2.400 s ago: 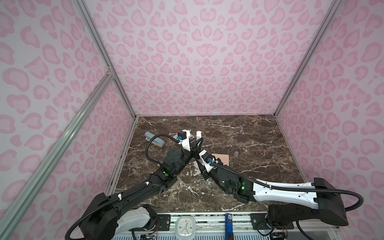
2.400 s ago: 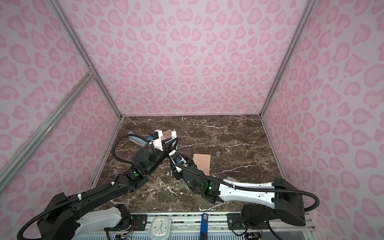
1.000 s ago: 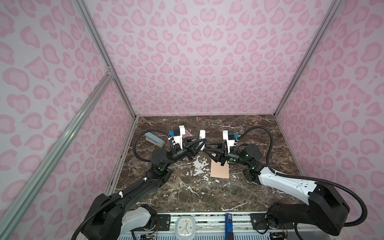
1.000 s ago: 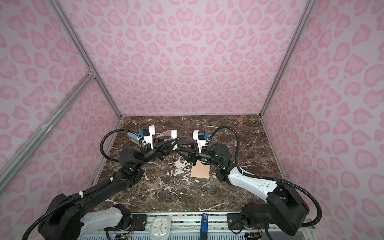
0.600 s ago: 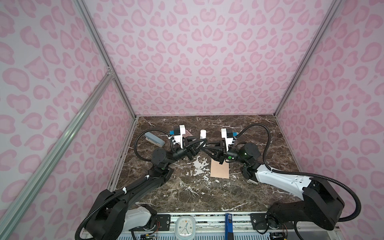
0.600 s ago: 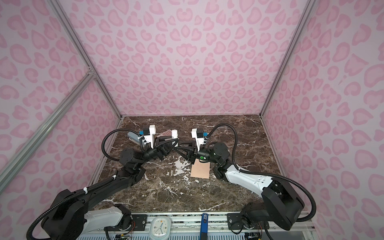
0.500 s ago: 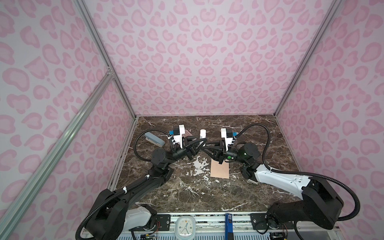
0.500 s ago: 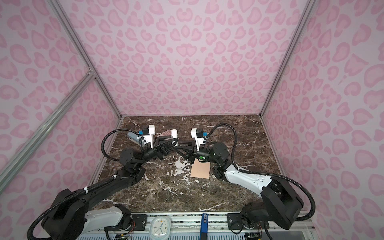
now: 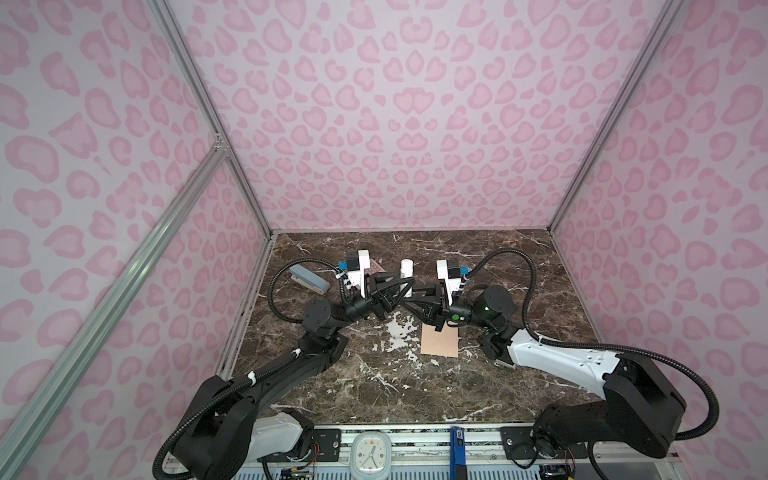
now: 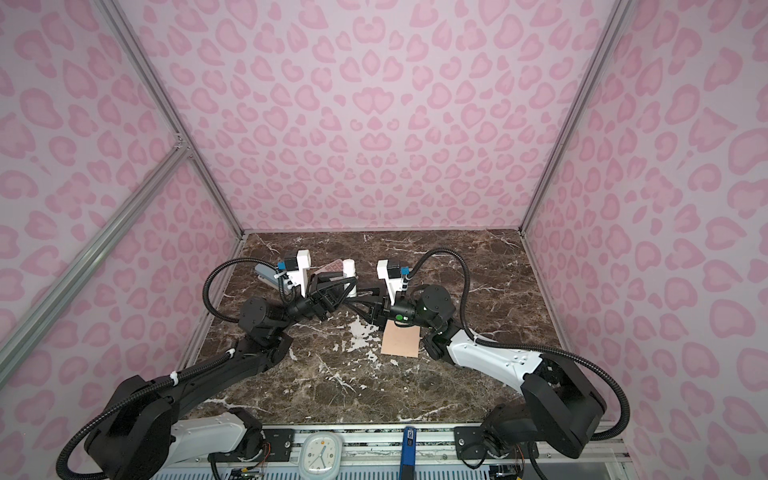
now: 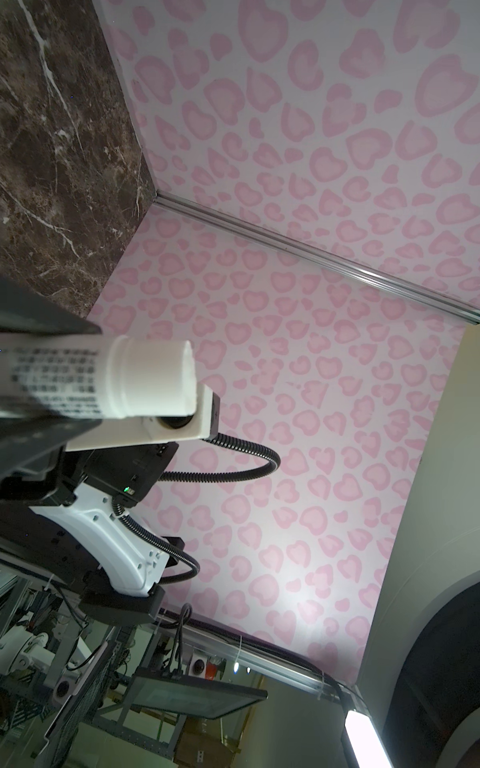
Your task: Place the letter into the envelope and seal it
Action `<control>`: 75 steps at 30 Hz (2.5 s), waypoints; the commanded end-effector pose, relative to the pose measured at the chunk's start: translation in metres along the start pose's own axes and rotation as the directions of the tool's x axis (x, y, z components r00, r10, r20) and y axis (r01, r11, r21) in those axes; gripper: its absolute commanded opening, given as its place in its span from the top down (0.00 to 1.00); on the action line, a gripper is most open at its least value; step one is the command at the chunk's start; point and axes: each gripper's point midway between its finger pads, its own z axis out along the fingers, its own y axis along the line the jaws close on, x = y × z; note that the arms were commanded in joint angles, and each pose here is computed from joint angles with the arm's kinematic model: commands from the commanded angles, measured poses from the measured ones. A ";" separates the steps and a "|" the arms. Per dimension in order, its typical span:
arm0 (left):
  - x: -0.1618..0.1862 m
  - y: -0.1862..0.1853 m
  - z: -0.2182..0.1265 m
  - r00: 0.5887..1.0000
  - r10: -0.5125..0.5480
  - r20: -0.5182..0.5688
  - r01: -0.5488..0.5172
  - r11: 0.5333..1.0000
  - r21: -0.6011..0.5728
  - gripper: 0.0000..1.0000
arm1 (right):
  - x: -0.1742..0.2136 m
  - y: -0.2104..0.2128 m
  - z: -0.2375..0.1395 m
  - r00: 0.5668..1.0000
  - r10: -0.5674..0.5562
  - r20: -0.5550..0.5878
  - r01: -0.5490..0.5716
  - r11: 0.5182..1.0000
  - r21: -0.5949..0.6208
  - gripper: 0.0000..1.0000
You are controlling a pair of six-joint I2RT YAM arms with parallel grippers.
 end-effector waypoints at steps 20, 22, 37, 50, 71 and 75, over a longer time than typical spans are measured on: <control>0.019 0.020 -0.012 0.989 0.118 -0.090 -0.136 0.965 -0.223 0.96 | 0.003 -0.024 -0.008 0.964 -0.191 -0.187 0.246 0.908 0.340 0.77; 0.019 0.021 -0.011 0.988 0.122 -0.091 -0.141 0.963 -0.231 0.96 | 0.007 -0.022 -0.006 0.955 -0.210 -0.208 0.273 0.896 0.350 0.77; 0.021 0.046 -0.031 0.979 0.184 -0.082 -0.201 0.872 -0.447 0.96 | -0.005 -0.019 -0.011 0.864 -0.395 -0.313 0.501 0.614 0.609 0.76; 0.004 0.056 -0.044 0.975 0.220 -0.032 -0.204 0.823 -0.530 0.96 | 0.009 -0.011 0.003 0.885 -0.335 -0.322 0.464 0.688 0.559 0.48; -0.007 -0.010 -0.007 0.992 0.108 -0.062 -0.112 0.992 -0.063 0.96 | -0.011 0.005 -0.022 0.975 -0.195 -0.105 0.203 0.977 0.072 0.54; -0.006 -0.015 -0.003 0.993 0.100 -0.058 -0.101 0.995 -0.016 0.96 | -0.007 0.007 -0.017 0.975 -0.185 -0.124 0.190 0.981 0.032 0.54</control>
